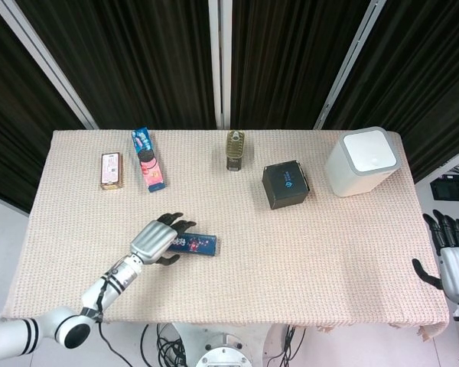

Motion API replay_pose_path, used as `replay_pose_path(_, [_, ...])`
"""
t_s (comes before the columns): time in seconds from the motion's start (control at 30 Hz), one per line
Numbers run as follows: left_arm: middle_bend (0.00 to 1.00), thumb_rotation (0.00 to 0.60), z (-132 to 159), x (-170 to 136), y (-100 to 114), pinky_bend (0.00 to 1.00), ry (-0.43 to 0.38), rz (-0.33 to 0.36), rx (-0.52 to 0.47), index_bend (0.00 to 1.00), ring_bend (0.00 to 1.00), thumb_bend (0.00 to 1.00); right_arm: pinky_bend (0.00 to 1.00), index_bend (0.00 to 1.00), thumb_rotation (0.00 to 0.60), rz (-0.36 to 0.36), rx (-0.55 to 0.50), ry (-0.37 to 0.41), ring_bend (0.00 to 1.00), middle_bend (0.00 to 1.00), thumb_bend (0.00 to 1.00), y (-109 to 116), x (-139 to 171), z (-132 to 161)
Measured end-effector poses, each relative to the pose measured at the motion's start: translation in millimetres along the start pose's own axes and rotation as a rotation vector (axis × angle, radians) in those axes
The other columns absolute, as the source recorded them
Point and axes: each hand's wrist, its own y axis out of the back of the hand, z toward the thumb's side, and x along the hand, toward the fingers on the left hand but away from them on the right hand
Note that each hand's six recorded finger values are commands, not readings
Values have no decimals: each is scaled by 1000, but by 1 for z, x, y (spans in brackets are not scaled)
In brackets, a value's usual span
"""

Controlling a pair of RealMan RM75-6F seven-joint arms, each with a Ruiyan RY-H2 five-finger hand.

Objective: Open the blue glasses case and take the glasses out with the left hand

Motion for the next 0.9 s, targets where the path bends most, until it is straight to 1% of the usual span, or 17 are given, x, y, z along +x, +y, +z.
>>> replay_pose_path(0.13, [229,600,-1,3,-2,166,3,-3,-4,144,69,324,0,0,600,3,-1,-1,0,0,242,-1,0,-1])
replay_pose_path(0.4, [234,600,-1,7,-7,166,3,-15,-2,144,69,325,0,0,600,8,-2,-6,0,0,243,-3,-1,-3])
replay_pose_path(0.9, [264,600,-4,11,-7,166,13,-20,-5,150,69,336,0,0,600,14,-1,-8,0,0,246,-5,-2,-4])
